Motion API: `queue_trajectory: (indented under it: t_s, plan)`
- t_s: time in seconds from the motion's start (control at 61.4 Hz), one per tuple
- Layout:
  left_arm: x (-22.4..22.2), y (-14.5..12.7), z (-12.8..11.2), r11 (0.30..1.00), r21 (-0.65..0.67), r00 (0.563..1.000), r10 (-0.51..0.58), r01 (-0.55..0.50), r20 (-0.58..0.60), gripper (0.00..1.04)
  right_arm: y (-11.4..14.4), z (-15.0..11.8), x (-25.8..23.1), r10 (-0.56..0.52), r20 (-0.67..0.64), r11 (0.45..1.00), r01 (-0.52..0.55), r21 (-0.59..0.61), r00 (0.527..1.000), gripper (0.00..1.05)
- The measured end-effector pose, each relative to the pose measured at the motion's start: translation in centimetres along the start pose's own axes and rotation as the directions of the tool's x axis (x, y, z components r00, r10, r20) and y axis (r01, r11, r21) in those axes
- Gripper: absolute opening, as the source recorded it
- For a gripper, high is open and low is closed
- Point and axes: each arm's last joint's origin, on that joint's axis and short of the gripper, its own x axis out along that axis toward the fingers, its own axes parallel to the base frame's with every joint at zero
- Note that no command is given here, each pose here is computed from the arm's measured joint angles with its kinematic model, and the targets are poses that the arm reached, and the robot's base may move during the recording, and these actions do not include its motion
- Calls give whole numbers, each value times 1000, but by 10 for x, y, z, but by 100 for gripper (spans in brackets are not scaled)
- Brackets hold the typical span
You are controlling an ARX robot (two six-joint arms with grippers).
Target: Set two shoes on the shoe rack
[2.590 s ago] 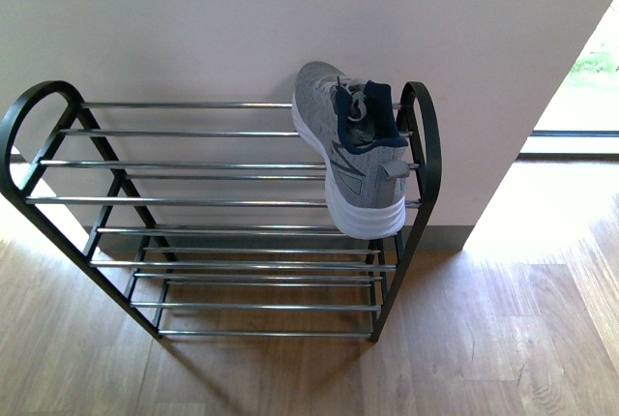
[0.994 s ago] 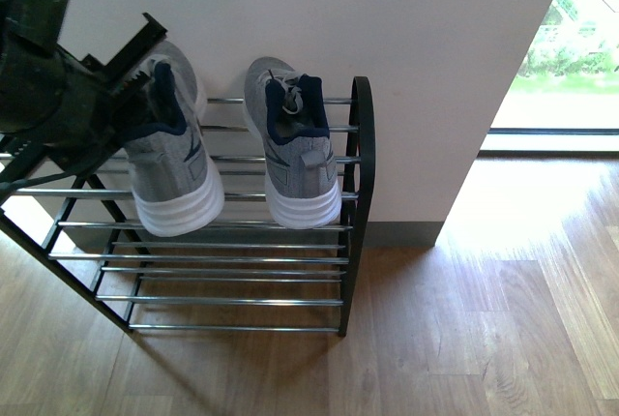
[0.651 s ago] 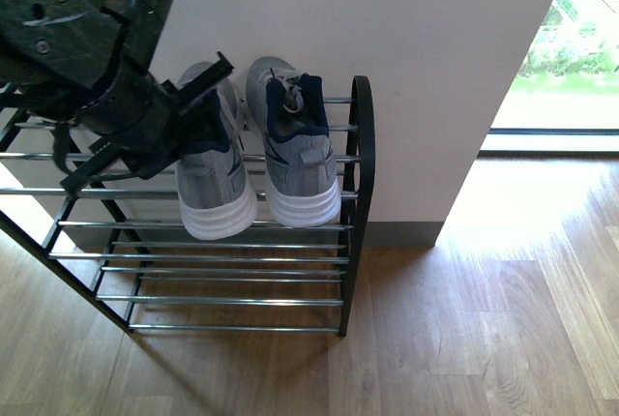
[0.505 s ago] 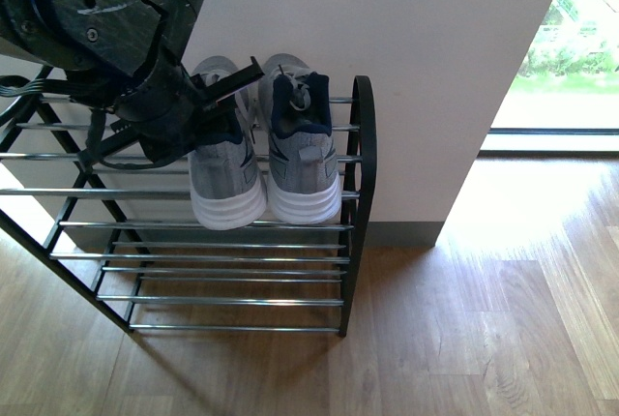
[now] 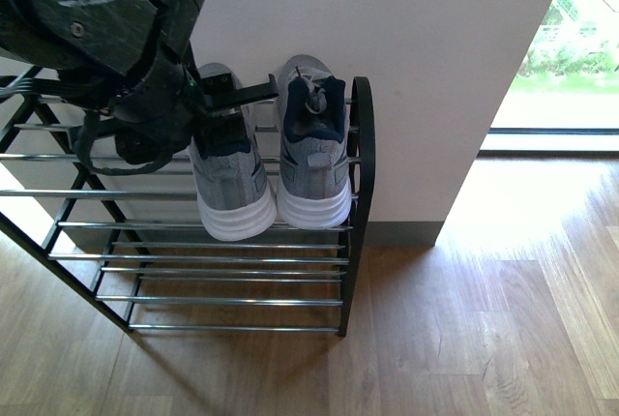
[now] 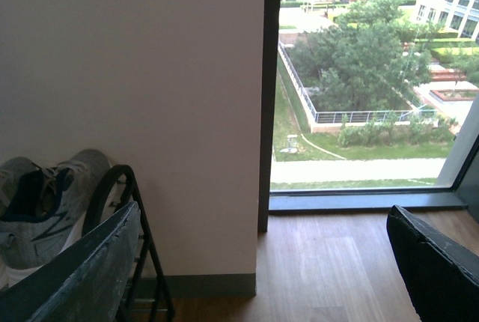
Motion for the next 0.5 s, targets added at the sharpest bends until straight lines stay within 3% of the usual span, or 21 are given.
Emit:
queue_trajectory:
  t_s: [0.179,0.309,0.505]
  plan:
    - [-66,24,24,994,-102,985,47,-30,169,77,0,0,0,0,0,1000,0,0,1000,96]
    - [-101,48,25,985,-153,967,118,-84,226,97,0,0,0,0,0,1000,0,0,1000,96]
    - [-185,80,19,973,-171,917,204,-153,342,95,0,0,0,0,0,1000,0,0,1000,96]
